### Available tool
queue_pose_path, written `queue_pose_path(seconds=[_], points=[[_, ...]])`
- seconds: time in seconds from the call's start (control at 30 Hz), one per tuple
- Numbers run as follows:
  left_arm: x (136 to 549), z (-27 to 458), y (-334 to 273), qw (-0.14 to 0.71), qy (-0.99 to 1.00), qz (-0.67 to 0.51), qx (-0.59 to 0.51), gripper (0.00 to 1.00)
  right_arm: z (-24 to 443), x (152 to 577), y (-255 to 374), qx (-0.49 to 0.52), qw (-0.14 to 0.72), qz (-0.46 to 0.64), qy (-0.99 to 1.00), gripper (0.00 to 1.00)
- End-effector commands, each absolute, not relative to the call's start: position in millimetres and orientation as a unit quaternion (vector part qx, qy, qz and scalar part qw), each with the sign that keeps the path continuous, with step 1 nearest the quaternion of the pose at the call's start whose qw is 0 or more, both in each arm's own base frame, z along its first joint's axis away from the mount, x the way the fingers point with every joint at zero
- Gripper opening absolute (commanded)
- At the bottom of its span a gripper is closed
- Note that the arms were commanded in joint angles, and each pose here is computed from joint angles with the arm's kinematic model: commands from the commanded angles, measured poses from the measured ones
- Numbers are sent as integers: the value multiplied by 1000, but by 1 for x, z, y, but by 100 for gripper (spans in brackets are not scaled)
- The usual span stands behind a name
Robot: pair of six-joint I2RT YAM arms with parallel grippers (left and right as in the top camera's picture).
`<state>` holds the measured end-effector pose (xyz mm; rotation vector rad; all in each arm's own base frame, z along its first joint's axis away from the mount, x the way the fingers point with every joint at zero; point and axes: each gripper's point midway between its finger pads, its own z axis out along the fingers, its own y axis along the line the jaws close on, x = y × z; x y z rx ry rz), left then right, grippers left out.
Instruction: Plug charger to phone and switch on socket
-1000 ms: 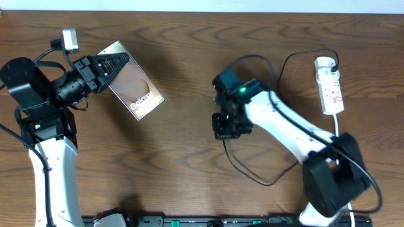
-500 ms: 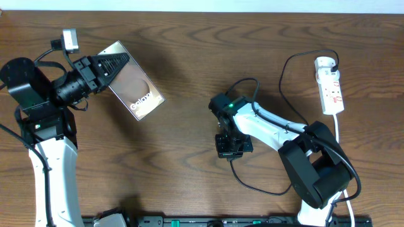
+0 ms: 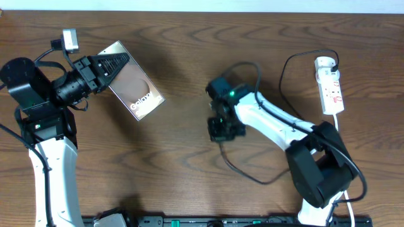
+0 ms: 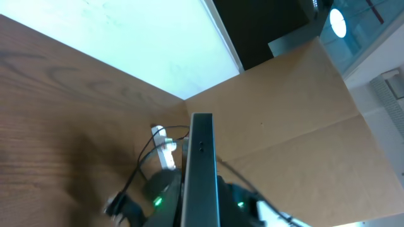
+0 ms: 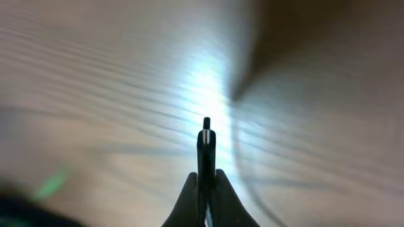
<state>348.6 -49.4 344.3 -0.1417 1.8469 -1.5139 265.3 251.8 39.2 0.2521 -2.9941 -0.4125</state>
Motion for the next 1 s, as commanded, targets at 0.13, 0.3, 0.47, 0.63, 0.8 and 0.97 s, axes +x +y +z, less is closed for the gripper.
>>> queue_pose_path(seconds=[0.13, 0.3, 0.47, 0.63, 0.8, 0.97], points=[[344, 348, -51, 366, 717, -592, -42, 7, 197, 269, 341, 268, -61, -449, -850, 1], [345, 350, -51, 373, 715, -590, -35, 7, 243, 234, 351, 339, -42, -555, -758, 1], [342, 352, -53, 372, 714, -592, -24, 7, 259, 203, 352, 387, -16, -623, -680, 1], [337, 358, -56, 376, 710, -595, 5, 7, 260, 188, 354, 412, -12, -638, -650, 1], [335, 359, -58, 375, 709, -597, 14, 8, 264, 178, 360, 430, -10, -647, -630, 1], [330, 360, -61, 368, 708, -602, 28, 8, 273, 177, 363, 444, -23, -660, -606, 1]])
